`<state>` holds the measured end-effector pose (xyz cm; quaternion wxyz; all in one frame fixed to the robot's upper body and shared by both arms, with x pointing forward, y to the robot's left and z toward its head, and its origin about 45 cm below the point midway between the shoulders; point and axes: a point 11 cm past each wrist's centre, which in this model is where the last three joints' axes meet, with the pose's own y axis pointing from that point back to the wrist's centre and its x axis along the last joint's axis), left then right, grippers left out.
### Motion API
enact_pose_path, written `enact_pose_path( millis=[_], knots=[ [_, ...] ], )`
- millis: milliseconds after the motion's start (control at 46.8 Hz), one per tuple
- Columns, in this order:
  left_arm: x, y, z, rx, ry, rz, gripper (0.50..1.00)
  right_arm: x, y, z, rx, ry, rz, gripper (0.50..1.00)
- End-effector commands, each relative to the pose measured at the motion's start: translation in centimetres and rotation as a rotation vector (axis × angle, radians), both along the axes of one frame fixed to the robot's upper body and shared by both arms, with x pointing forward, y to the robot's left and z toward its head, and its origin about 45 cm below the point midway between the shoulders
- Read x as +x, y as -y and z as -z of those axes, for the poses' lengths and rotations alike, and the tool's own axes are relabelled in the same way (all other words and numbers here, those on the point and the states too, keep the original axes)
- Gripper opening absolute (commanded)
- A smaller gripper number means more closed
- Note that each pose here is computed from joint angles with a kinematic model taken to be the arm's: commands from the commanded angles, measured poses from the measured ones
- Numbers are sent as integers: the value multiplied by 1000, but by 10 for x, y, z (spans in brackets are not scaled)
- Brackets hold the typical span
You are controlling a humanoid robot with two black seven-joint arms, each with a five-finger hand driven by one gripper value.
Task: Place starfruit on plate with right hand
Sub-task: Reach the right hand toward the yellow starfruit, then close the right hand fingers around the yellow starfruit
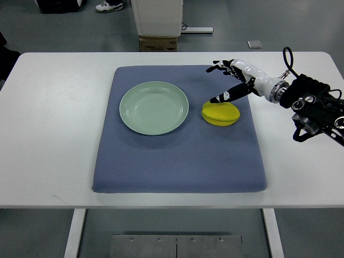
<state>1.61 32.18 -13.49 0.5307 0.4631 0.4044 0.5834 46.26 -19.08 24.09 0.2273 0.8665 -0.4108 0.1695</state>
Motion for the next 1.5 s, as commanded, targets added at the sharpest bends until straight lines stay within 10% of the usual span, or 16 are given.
enact_pose_path(
  millis=[0,1476],
  knots=[
    [1,0,0,0,1,1,1000,-2,-3,2,-20,-6,-10,1000],
    [1,0,0,0,1,-1,1000,-8,-2,41,-281,14,-45,989]
  ],
)
